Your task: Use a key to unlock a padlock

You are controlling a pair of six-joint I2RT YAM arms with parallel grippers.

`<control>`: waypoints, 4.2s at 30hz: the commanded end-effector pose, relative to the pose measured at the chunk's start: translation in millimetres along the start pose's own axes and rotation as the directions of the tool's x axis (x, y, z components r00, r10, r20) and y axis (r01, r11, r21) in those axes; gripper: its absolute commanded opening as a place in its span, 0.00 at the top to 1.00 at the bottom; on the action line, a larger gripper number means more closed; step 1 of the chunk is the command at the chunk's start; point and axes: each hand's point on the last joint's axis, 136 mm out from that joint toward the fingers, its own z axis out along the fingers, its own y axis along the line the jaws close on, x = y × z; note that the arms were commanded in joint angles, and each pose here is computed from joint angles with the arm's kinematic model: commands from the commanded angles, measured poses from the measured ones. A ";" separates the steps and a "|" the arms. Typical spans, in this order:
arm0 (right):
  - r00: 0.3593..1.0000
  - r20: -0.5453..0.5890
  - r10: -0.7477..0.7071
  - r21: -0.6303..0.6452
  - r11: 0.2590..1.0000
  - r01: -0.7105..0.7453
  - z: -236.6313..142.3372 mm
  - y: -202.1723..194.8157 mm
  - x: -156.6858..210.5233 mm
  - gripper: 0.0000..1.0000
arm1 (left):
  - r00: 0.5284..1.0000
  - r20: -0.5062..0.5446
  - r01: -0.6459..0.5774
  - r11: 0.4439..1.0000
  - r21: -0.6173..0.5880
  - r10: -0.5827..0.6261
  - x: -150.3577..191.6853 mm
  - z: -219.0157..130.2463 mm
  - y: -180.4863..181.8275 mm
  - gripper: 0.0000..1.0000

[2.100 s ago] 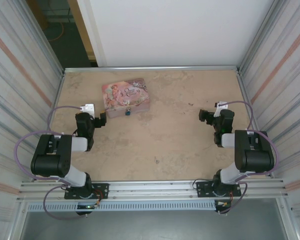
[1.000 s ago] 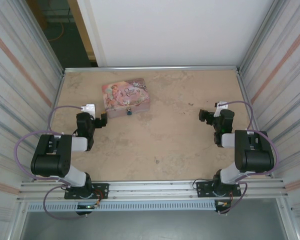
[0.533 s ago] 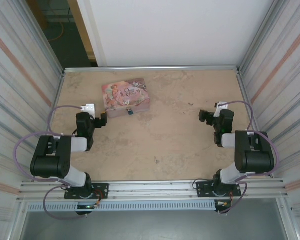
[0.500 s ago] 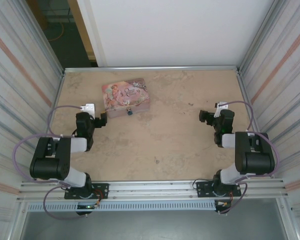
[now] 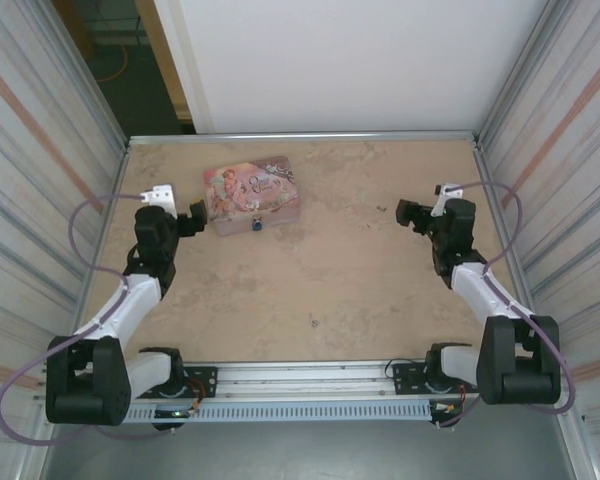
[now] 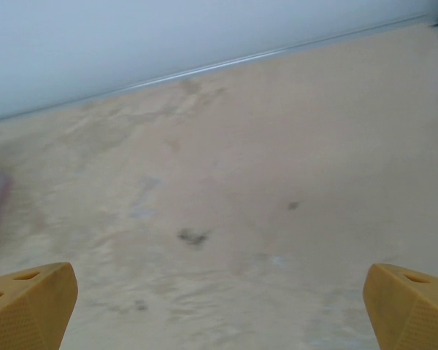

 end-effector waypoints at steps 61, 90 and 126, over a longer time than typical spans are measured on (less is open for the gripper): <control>0.894 -0.447 -0.017 -0.395 0.901 -0.180 98.0 263.3 98.6 0.06 | 0.742 -0.657 0.517 0.735 0.439 -0.130 64.5 93.7 -172.5 0.01; 0.890 -0.446 0.098 -0.110 0.980 -0.163 13.0 144.3 115.8 0.02 | 0.720 -0.685 0.444 0.684 0.579 0.112 94.2 52.9 -303.4 0.02; 0.634 -0.735 -0.242 -0.260 0.963 0.067 -141.4 177.0 185.9 0.15 | 0.886 -0.461 0.297 0.824 0.482 -0.049 55.9 -86.6 -170.1 0.01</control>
